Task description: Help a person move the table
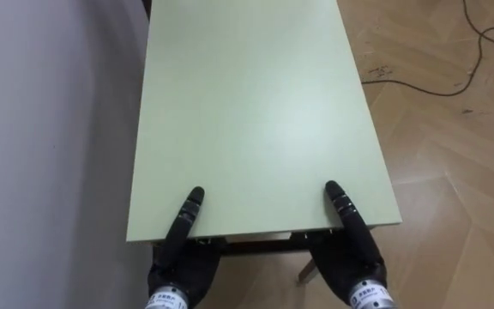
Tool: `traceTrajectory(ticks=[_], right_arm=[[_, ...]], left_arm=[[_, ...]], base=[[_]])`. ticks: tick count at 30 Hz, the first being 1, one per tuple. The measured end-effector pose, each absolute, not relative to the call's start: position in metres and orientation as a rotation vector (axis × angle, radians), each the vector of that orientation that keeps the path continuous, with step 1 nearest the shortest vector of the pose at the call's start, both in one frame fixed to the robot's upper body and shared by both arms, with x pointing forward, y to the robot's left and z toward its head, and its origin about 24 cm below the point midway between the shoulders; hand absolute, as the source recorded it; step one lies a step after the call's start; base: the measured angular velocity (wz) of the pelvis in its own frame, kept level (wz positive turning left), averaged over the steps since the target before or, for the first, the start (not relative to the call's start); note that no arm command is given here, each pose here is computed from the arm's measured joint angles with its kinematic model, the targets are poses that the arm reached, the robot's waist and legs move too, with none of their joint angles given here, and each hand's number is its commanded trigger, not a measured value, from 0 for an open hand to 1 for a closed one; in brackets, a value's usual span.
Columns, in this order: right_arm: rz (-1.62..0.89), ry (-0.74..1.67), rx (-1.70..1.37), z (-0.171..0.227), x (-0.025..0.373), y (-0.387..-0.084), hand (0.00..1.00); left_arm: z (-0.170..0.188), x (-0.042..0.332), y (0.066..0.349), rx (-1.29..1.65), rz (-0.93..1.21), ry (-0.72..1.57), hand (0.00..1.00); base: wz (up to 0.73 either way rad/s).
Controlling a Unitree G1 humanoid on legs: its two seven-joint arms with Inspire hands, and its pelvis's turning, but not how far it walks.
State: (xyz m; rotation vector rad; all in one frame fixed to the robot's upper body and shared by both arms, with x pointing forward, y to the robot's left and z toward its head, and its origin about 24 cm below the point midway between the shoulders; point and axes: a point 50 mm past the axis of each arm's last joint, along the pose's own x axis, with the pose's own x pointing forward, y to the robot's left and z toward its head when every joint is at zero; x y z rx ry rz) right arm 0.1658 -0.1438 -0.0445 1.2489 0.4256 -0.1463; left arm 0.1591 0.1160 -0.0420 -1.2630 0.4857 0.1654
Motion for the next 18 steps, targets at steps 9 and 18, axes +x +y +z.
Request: traceTrajectory(ticks=[9, 18], right_arm=[[-0.169, 0.441, 1.253, -0.0467, 0.1629, -0.1436, 1.0], [-0.187, 0.459, 1.255, -0.0505, 0.1603, -0.1424, 1.0]], left_arm=[[-0.045, 0.1584, 0.1162, -1.265, 0.19, 0.514, 1.0], [-0.0495, 0.1567, 0.118, -1.251, 0.209, 0.534, 1.0]], base=[[0.01], [0.19]])
